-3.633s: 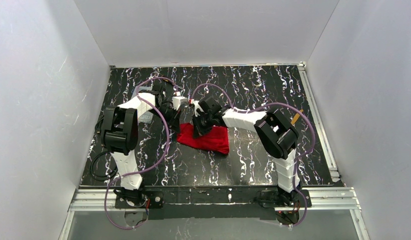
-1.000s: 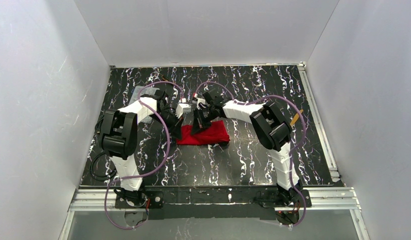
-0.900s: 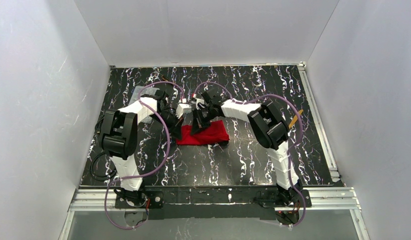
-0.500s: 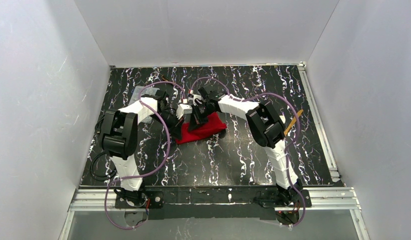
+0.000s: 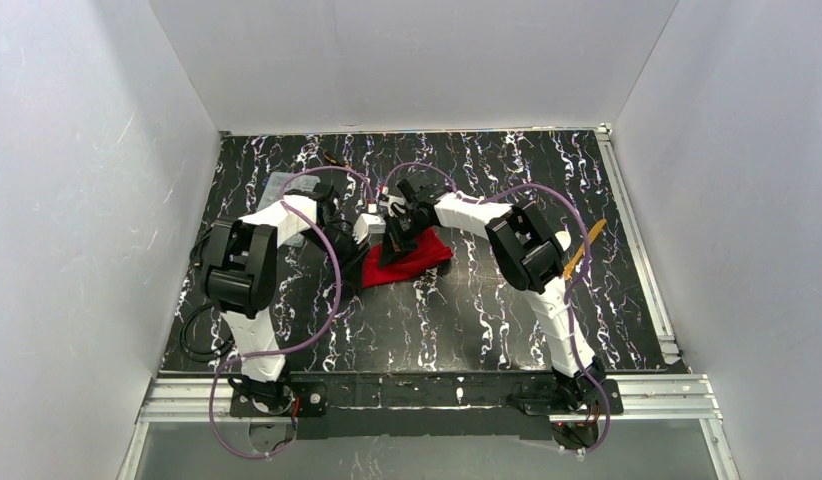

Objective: Fold the napkin into a case and place the utensils inside
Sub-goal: Stuff the top corner of the smaller-rectangle-folded napkin into the folded napkin.

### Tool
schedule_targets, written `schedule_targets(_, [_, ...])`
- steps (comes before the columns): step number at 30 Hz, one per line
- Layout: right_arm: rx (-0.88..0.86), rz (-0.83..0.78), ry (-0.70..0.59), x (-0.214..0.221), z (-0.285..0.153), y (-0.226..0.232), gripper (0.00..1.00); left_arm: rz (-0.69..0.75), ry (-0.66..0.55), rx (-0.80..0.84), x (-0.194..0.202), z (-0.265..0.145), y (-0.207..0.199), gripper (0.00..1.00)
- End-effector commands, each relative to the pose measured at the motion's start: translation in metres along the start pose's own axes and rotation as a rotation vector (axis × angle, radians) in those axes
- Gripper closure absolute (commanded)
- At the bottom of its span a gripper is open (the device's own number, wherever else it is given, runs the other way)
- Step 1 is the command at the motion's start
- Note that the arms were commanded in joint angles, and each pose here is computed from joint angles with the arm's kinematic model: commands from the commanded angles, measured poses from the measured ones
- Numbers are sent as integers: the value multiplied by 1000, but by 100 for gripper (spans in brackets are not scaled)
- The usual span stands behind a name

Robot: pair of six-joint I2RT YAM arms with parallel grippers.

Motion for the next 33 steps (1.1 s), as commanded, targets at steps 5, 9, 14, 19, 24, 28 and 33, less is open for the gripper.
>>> schedule_targets(5, [47,31,32,9,9,-16,99,30,38,38,-5,-42,-44,56])
schedule_targets(9, [44,26,27,9,8,-14,99,72,45,-23,-11,-69,-60,58])
schedule_targets(14, [33,25,14,6,7,-11,99,145,-31,-188,-14,-60,-35,58])
schedule_targets(19, [46,24,19,3,3,-7,99,61,-87,-230,-30,-48,-10,60])
schedule_targets(24, [64,21,34,0,0,-5,99,25,-120,-246,-37,-37,2,61])
schedule_targets(28, [47,20,31,-3,0,2,99,51,-173,-282,-34,-28,9,61])
schedule_targets(33, [29,13,37,-8,2,11,99,46,-153,-238,-25,-13,11,61])
Point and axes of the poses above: each gripper's point midway between its finger pads, its own z axis out along the fingers, its own y axis along the line the jaws close on, x = y × z, the point moved 5 cm from there along -z, back along the fingers, and after that the axes turned 5 degrees about -z, right-handed, at the moved point
